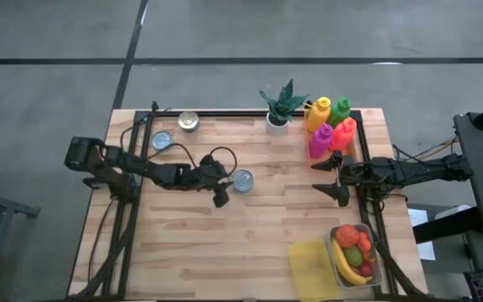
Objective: Pick & Place Food Item
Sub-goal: Put the blue tuna can into the yellow bin
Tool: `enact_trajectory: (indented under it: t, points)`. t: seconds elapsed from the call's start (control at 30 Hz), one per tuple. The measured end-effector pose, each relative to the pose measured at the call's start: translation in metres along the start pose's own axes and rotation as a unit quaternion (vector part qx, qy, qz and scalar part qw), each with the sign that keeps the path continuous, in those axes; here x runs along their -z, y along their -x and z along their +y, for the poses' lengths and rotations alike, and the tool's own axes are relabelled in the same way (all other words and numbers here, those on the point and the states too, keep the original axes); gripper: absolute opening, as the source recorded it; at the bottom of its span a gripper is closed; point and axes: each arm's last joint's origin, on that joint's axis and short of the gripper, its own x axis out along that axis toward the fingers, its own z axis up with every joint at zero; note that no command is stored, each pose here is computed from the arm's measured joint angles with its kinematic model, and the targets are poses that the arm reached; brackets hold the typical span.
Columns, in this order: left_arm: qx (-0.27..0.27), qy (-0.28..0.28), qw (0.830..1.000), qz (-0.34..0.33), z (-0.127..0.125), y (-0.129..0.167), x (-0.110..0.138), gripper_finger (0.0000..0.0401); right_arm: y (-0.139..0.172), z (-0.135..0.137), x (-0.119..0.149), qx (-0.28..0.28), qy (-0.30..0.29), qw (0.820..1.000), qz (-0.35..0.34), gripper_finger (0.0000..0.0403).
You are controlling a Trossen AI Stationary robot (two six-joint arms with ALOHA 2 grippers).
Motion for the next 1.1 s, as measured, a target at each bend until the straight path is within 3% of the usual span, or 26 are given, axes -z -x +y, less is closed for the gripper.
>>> enact_trajectory:
  t: [0.1,0.37,1.1]
  points:
    - [-0.026,-0.004,1.000,-0.010,0.003,-0.007,0.001,0.0149,0.000,0.000,0.000,0.000,0.000,1.000,0.000,0.0378]
    - [-0.027,0.013,1.000,-0.005,0.002,-0.027,0.013,0.0149,0.000,0.000,0.000,0.000,0.000,1.000,0.000,0.0378]
    - [-0.018,0.033,0.998,0.044,0.004,-0.028,0.022,0.0149,0.000,0.000,0.000,0.000,0.000,1.000,0.000,0.0378]
